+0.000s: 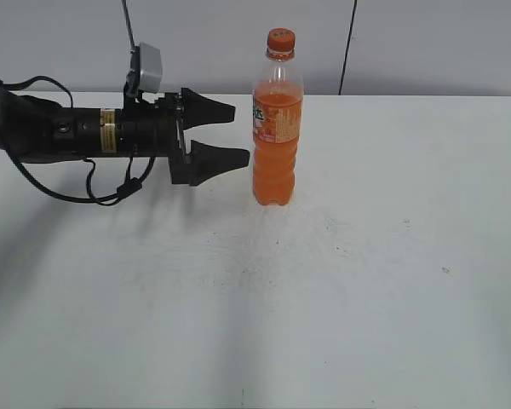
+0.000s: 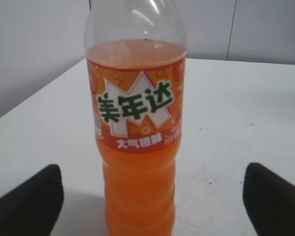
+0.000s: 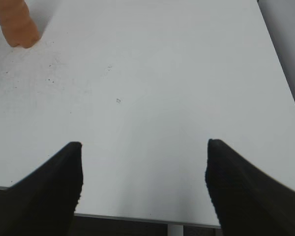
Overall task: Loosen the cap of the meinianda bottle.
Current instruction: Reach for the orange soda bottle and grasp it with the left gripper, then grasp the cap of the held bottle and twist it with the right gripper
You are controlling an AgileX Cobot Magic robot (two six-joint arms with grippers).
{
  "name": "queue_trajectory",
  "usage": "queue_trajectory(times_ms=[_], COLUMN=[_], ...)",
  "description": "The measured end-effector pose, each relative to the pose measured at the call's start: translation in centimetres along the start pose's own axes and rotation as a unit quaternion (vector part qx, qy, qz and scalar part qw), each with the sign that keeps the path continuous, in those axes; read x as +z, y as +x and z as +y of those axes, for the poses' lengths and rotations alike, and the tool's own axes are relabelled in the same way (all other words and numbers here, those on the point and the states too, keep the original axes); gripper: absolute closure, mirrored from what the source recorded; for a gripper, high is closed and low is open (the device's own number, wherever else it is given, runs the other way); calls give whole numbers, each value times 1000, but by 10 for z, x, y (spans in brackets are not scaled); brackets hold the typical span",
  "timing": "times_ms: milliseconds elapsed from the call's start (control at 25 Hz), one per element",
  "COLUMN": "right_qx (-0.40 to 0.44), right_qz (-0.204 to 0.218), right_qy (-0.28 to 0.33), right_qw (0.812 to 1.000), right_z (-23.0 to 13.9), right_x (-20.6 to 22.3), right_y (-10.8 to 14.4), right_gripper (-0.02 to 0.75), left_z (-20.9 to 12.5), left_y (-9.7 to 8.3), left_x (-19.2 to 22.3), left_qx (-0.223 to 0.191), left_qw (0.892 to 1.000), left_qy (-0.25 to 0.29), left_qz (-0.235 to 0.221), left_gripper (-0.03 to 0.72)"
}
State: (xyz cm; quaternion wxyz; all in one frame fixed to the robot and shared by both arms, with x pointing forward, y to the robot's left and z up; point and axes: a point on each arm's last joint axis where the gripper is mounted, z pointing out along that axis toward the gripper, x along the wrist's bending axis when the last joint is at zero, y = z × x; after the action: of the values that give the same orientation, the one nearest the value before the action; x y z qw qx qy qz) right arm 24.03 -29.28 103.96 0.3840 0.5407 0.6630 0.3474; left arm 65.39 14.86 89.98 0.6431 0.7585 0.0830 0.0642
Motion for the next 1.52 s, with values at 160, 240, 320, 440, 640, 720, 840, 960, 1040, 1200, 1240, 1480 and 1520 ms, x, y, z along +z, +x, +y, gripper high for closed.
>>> queue_trajectory(times_ms=[160, 240, 320, 440, 640, 720, 840, 960, 1040, 1200, 1240, 1480, 1520], right_qx=[0, 0, 0, 0, 0, 0, 0, 0, 0, 0, 0, 0, 0], right_qz=[0, 0, 0, 0, 0, 0, 0, 0, 0, 0, 0, 0, 0], right_qy=[0, 0, 0, 0, 0, 0, 0, 0, 0, 0, 0, 0, 0], right_qw=[1000, 1000, 1000, 1000, 1000, 1000, 1000, 1000, 1000, 1000, 1000, 1000, 1000], right_z=[0, 0, 0, 0, 0, 0, 0, 0, 0, 0, 0, 0, 0], right_x=[0, 0, 0, 0, 0, 0, 0, 0, 0, 0, 0, 0, 0], right_y=[0, 0, 0, 0, 0, 0, 0, 0, 0, 0, 0, 0, 0], right_gripper=[153, 153, 153, 153, 153, 153, 153, 153, 153, 153, 153, 153, 153], left_z=[0, -2, -1, -2, -6, -6, -6, -7, -7, -7, -7, -1, 2], left_y=[6, 7, 8, 8, 6, 5, 6, 5, 4, 4, 4, -3, -6], left_x=[19, 31, 44, 62, 80, 82, 82, 83, 83, 83, 83, 78, 76], left_qx=[-1, -4, -8, -10, -28, -33, -38, -43, -46, -59, -62, -58, -55], left_qw=[1000, 1000, 999, 999, 998, 998, 997, 997, 997, 996, 996, 996, 996], left_qy=[-12, -15, -23, -31, -38, -40, -39, -37, -36, -34, -32, -5, 2], left_qz=[-9, -19, -27, -39, -49, -48, -48, -51, -52, -54, -55, -66, -68], left_gripper=[10, 13, 16, 25, 62, 111, 181, 225, 242, 259, 259, 259, 260])
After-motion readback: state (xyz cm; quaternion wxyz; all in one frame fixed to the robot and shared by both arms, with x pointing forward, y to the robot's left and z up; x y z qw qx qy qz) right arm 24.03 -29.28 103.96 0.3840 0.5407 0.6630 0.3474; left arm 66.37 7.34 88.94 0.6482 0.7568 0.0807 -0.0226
